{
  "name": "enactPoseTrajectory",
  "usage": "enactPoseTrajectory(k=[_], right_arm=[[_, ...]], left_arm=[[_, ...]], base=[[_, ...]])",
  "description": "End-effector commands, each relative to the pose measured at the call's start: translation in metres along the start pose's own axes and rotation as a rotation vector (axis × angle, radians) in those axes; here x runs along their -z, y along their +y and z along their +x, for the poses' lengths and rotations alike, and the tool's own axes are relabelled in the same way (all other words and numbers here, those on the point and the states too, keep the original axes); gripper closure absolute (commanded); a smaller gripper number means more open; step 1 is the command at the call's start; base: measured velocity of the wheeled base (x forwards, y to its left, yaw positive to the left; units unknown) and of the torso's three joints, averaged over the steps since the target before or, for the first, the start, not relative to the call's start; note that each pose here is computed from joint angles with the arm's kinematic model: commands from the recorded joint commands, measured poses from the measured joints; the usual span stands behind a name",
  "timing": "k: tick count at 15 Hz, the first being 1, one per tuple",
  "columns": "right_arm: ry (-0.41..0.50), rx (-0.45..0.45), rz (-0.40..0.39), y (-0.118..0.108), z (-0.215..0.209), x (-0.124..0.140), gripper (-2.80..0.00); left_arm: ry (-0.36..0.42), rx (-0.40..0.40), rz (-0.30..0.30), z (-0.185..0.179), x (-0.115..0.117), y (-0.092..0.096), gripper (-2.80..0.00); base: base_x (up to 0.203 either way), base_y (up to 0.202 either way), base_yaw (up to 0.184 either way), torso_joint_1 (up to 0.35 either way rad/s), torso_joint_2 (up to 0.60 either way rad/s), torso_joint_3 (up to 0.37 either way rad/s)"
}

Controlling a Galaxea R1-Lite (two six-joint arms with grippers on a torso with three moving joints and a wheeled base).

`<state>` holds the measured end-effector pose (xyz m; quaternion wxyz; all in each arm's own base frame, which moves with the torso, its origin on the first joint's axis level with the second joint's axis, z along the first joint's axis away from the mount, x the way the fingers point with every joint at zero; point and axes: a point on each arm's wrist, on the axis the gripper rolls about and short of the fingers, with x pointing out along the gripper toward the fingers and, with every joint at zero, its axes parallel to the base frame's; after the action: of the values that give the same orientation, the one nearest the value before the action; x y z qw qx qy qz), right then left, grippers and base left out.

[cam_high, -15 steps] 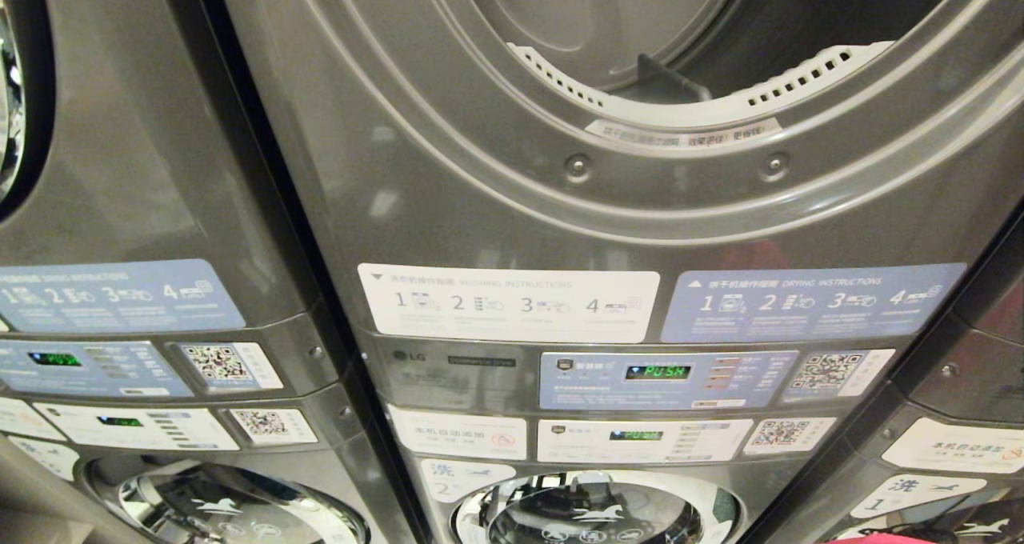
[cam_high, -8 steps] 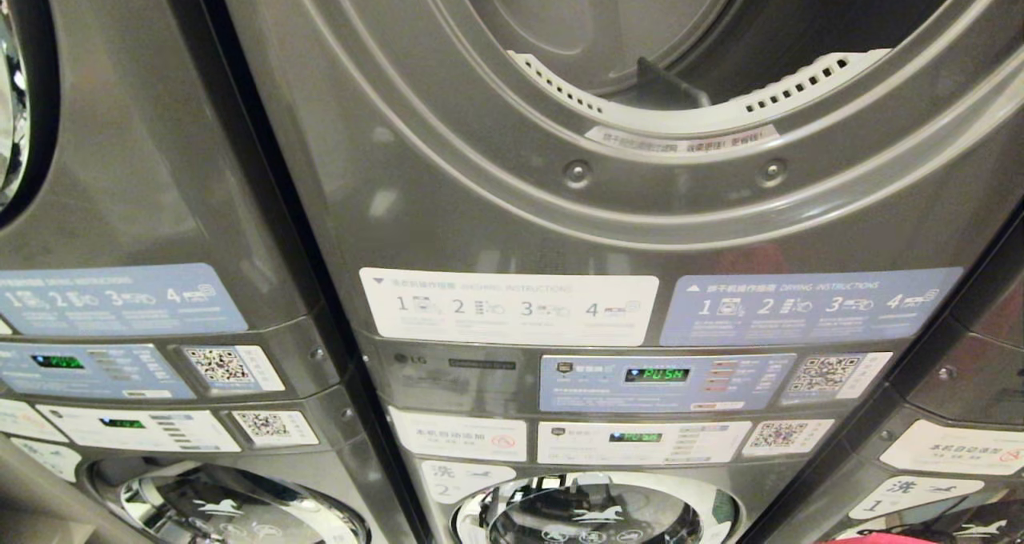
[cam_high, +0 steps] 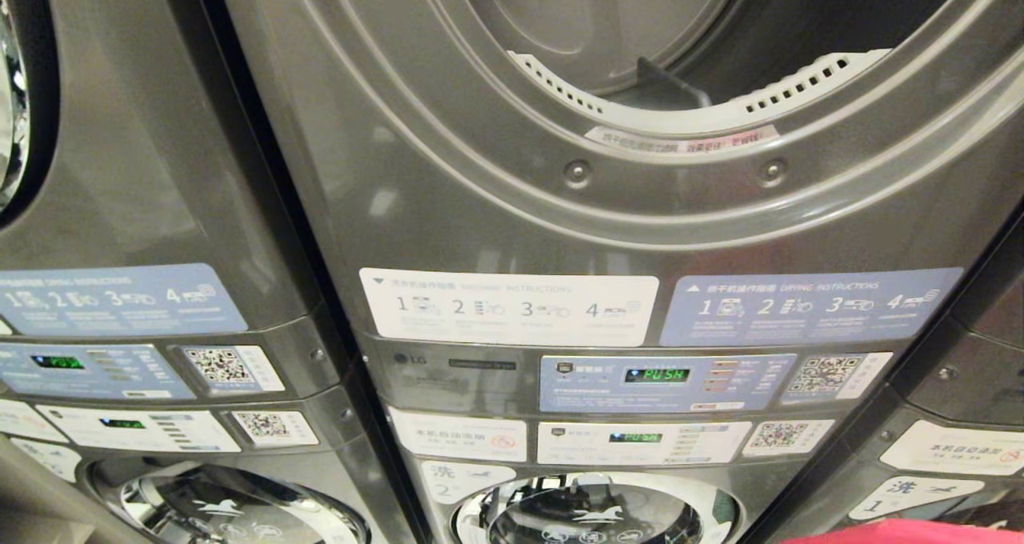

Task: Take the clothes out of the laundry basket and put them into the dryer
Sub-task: Put the clothes in the dryer

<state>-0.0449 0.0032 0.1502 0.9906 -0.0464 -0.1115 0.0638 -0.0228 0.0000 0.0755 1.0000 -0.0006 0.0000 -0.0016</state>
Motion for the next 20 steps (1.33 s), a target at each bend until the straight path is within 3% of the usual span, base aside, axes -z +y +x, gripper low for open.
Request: enactPoseTrajectory(k=[1, 3, 6, 9, 13, 16, 18, 20], right_arm=[[-0.1, -0.083, 0.019, -0.008, 0.017, -0.085, 0.0], [-0.133, -0.198, 0.061, -0.016, 0.05, -0.146, 0.0], [-0.174, -0.388, 0.129, -0.024, 0.117, -0.213, 0.0], [-0.247, -0.506, 0.155, -0.015, 0.204, -0.243, 0.0], [-0.416, -0.559, 0.08, 0.009, 0.304, -0.261, 0.0], [-0.592, -0.493, 0.045, 0.028, 0.361, -0.266, 0.0], [-0.739, -0.306, 0.045, 0.032, 0.377, -0.265, 0.0], [-0.808, -0.092, 0.076, 0.033, 0.388, -0.258, 0.0]], left_arm=[[-0.002, 0.0, 0.0, 0.0, 0.0, 0.0, 0.0], [-0.002, 0.0, 0.0, 0.0, 0.0, 0.0, 0.0], [-0.002, 0.0, 0.0, 0.0, 0.0, 0.0, 0.0], [-0.002, 0.0, 0.0, 0.0, 0.0, 0.0, 0.0], [-0.002, 0.0, 0.0, 0.0, 0.0, 0.0, 0.0], [-0.002, 0.0, 0.0, 0.0, 0.0, 0.0, 0.0], [-0.002, 0.0, 0.0, 0.0, 0.0, 0.0, 0.0], [-0.002, 0.0, 0.0, 0.0, 0.0, 0.0, 0.0]], base=[[0.0, 0.0, 0.0, 0.0, 0.0, 0.0], [0.0, 0.0, 0.0, 0.0, 0.0, 0.0], [0.0, 0.0, 0.0, 0.0, 0.0, 0.0], [0.0, 0.0, 0.0, 0.0, 0.0, 0.0], [0.0, 0.0, 0.0, 0.0, 0.0, 0.0], [0.0, 0.0, 0.0, 0.0, 0.0, 0.0], [0.0, 0.0, 0.0, 0.0, 0.0, 0.0], [0.0, 0.0, 0.0, 0.0, 0.0, 0.0]])
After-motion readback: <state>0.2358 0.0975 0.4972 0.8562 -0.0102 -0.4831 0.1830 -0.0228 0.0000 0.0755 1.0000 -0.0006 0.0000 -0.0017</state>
